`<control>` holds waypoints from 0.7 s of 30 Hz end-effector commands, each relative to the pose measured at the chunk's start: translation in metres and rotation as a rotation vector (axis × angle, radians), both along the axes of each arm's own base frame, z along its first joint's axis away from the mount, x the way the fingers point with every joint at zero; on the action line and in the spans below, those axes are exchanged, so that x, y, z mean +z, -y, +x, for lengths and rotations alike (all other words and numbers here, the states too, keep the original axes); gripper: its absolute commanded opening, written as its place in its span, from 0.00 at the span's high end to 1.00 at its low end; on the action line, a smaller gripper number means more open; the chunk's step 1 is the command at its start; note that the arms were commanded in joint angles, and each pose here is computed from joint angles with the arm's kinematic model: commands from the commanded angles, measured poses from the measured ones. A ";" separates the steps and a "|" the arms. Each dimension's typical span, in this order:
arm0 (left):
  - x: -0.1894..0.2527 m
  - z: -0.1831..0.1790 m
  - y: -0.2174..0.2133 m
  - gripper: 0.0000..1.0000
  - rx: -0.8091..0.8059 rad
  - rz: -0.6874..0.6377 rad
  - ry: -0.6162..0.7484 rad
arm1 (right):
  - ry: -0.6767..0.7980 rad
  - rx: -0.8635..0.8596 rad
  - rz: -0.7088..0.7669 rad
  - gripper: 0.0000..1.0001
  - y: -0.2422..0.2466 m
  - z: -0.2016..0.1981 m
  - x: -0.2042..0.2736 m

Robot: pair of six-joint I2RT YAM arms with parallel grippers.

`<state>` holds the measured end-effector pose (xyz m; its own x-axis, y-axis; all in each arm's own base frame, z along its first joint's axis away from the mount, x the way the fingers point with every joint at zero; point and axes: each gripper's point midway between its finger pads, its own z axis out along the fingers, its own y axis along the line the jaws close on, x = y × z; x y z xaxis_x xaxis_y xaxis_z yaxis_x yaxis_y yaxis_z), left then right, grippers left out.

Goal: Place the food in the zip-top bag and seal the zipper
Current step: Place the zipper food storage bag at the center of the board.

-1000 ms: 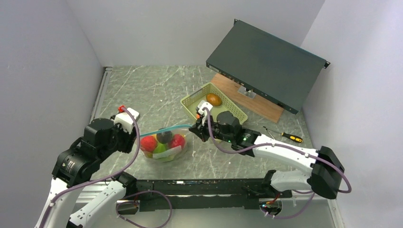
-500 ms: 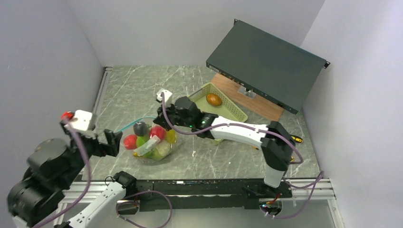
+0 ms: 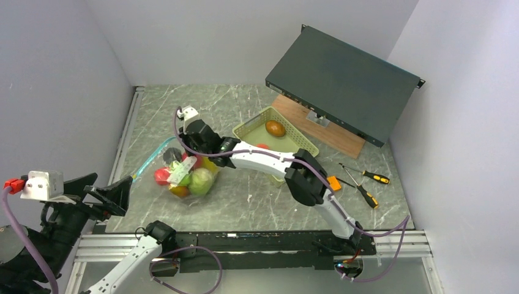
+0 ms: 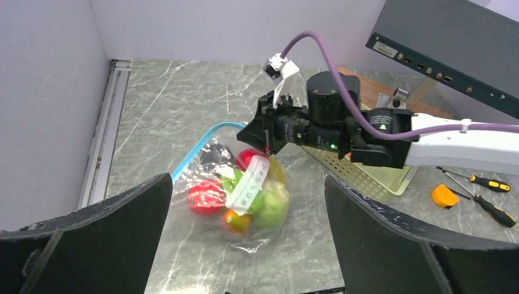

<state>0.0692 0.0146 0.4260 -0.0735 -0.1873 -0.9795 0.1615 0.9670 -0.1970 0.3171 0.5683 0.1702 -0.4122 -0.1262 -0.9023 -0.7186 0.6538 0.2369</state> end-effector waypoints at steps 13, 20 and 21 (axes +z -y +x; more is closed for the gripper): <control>-0.016 -0.003 -0.020 0.00 0.121 -0.039 -0.052 | 0.094 -0.261 -0.076 1.00 0.011 0.082 -0.024; -0.019 0.002 -0.012 0.00 0.093 -0.044 -0.067 | 0.136 -0.275 -0.163 0.78 0.034 0.087 -0.010; -0.019 0.003 -0.011 0.00 0.091 -0.047 -0.066 | 0.147 -0.258 -0.168 0.68 0.037 0.083 0.000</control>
